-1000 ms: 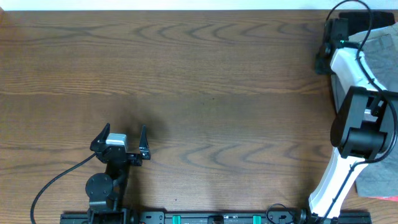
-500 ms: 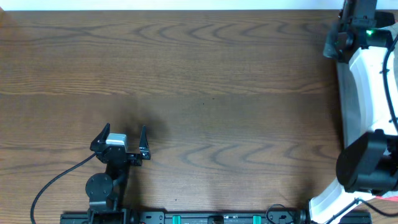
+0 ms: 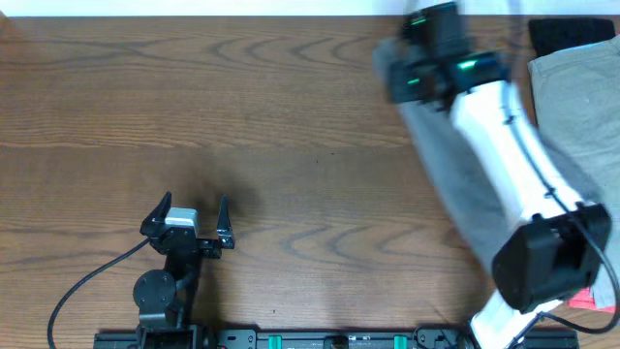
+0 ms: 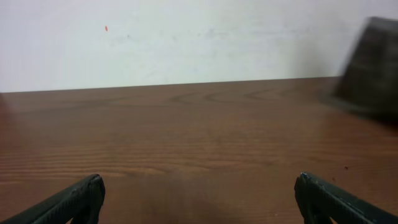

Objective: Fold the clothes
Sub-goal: 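Grasp the grey pants and drag them left onto the table center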

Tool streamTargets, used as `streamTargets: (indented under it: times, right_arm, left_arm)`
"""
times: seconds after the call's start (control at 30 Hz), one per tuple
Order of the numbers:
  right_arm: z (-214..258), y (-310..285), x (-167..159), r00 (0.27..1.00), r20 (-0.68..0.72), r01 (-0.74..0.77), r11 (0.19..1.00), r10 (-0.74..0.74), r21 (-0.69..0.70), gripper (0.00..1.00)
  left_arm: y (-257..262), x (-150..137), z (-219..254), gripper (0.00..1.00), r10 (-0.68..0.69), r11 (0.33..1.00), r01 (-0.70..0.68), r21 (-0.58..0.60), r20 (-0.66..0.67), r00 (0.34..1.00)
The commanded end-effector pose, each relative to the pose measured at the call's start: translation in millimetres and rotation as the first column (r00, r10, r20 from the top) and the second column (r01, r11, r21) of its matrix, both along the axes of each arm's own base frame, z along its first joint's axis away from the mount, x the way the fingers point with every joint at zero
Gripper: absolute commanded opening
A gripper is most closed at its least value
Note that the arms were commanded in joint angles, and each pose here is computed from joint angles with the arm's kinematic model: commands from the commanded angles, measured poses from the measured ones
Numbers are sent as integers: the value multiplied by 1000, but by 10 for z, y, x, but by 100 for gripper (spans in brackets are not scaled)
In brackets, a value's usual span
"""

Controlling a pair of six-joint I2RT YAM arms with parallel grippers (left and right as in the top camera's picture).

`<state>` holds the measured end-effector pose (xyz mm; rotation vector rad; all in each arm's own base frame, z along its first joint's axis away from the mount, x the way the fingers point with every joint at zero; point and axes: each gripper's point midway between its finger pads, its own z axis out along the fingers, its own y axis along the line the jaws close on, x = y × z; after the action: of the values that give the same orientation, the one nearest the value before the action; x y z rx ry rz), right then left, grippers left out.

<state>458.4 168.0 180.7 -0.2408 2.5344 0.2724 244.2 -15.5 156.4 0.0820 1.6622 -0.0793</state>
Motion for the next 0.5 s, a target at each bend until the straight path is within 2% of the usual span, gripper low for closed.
streamTargets:
  times: [0.0,0.23,0.43,0.47]
  right_arm:
    - [-220,771,-329,992,-65,-99,990,106,96,1]
    - [-393,1987,-1100,929,-116,-322,921,352,220,1]
    - [-149,2241,-1391,903,-121,-362,882,412,301,2]
    - [-102,2236,-1414,899,-121,-367,875,420,314,9]
  left_arm:
    - [-13,-6,-150,98,-10,1000,10,0,-42,999]
    - [-13,-6,-150,98,-10,1000,10,0,-42,999]
    - [-13,-6,-150,98,-10,1000,10,0,-42,999]
    - [-13,-6,-149,98,-10,1000,10,0,-42,999]
